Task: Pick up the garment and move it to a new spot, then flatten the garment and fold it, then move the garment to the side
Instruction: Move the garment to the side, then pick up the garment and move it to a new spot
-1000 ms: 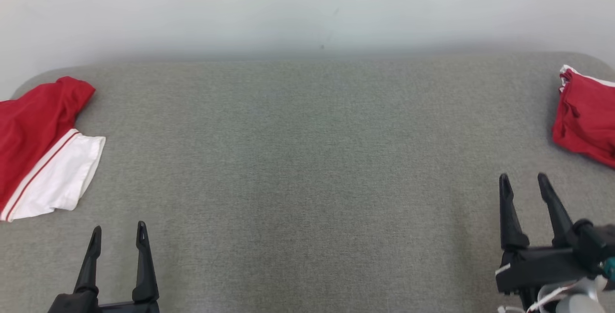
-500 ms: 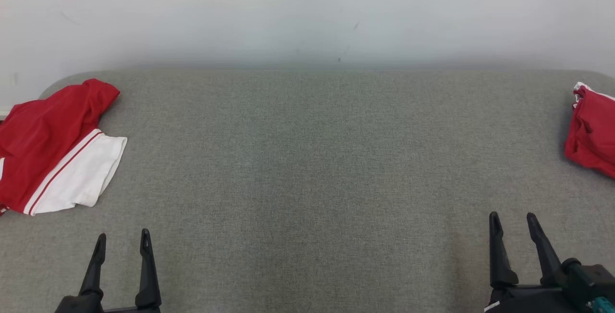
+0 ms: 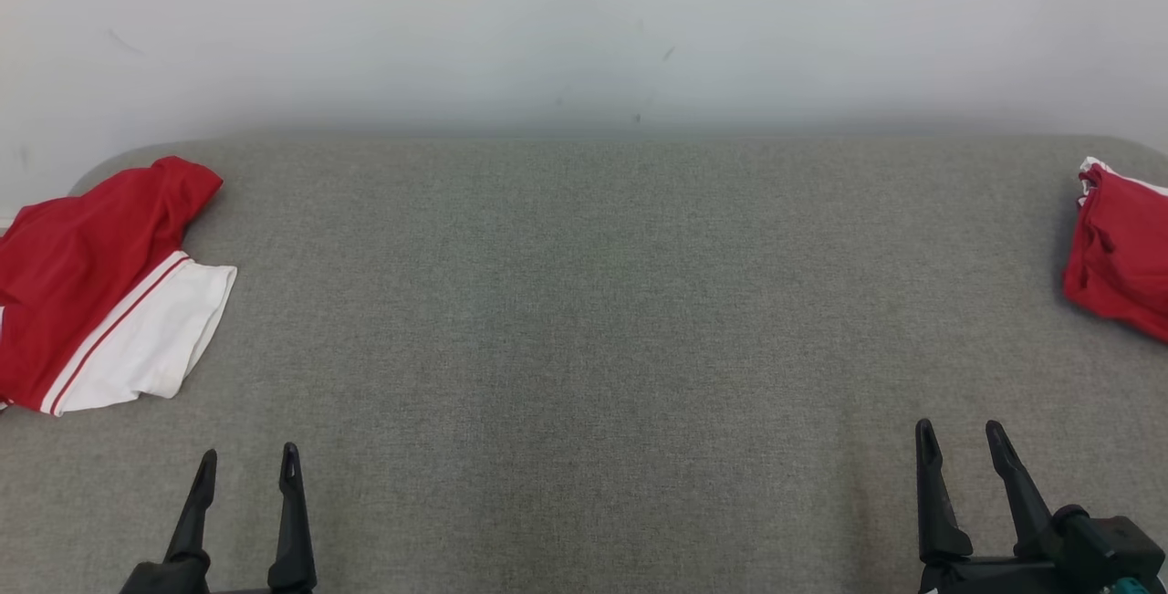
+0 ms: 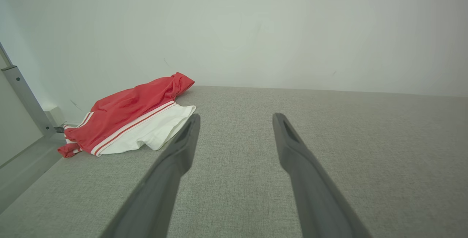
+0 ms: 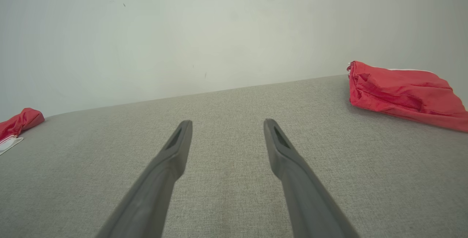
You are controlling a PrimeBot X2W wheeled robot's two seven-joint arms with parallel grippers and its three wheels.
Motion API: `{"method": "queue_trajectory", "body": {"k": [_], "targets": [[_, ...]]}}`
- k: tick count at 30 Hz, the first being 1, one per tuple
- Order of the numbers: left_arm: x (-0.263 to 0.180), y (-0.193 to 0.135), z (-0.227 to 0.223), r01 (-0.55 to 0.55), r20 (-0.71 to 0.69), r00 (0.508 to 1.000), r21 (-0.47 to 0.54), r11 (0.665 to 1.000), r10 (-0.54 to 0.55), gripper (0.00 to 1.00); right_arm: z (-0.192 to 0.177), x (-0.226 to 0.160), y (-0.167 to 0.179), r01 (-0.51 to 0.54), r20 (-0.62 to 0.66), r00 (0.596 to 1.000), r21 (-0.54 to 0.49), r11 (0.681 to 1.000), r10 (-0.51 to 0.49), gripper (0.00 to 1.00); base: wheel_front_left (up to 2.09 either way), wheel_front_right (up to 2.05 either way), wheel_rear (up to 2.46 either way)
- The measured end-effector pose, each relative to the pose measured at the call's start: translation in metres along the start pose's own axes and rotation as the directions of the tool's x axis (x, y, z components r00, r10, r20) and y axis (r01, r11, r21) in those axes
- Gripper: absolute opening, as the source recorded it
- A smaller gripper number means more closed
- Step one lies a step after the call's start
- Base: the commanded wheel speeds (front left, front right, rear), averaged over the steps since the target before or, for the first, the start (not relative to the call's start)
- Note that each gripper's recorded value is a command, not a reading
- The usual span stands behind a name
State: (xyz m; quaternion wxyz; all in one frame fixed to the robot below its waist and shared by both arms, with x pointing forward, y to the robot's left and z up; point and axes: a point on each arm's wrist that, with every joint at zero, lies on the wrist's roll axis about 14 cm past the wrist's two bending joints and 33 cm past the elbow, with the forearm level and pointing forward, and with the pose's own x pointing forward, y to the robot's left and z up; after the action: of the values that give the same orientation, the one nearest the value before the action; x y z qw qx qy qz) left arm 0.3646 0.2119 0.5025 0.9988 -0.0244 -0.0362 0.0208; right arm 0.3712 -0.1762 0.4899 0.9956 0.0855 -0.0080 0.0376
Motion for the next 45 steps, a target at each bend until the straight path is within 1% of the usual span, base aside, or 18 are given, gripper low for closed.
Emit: {"method": "queue_trajectory", "body": {"k": [9,13,20,25,32,37,38,45], "targets": [[-0.004,0.004,-0.001,-0.009,-0.004,1.000,0.004,1.000,0.009,1.00,-0.002,-0.001,0.004,-0.008,-0.007,1.000,0.004,1.000,0.008,1.00,0.00,0.00,0.00],[-0.008,0.009,0.001,-0.022,0.000,1.000,0.006,1.000,0.022,1.00,-0.006,0.001,0.013,-0.034,-0.018,0.999,0.012,0.999,0.034,1.00,0.00,0.00,0.00],[-0.025,0.034,0.003,-0.100,0.000,0.995,0.017,0.995,0.100,1.00,-0.012,0.012,0.037,-0.103,-0.033,0.994,0.026,0.994,0.104,1.00,0.00,0.00,0.00],[-0.042,0.058,0.005,-0.180,0.002,0.984,0.023,0.983,0.180,1.00,-0.018,0.022,0.060,-0.172,-0.049,0.984,0.034,0.984,0.174,1.00,0.00,0.00,0.00],[-0.075,0.092,0.006,-0.304,-0.003,0.953,0.033,0.952,0.304,1.00,-0.027,0.035,0.103,-0.289,-0.072,0.954,0.050,0.956,0.292,1.00,0.00,0.00,0.00],[-0.102,0.115,0.007,-0.393,-0.005,0.919,0.038,0.919,0.394,1.00,-0.034,0.041,0.135,-0.373,-0.088,0.922,0.063,0.926,0.378,1.00,0.00,0.00,0.00],[-0.102,0.115,0.007,-0.393,-0.005,0.919,0.038,0.919,0.394,1.00,-0.034,0.041,0.135,-0.373,-0.088,0.922,0.063,0.926,0.378,1.00,0.00,0.00,0.00],[-0.139,0.142,0.009,-0.507,-0.005,0.862,0.044,0.861,0.508,1.00,-0.039,0.045,0.175,-0.471,-0.103,0.873,0.077,0.878,0.477,1.00,0.00,0.00,0.00]]}}
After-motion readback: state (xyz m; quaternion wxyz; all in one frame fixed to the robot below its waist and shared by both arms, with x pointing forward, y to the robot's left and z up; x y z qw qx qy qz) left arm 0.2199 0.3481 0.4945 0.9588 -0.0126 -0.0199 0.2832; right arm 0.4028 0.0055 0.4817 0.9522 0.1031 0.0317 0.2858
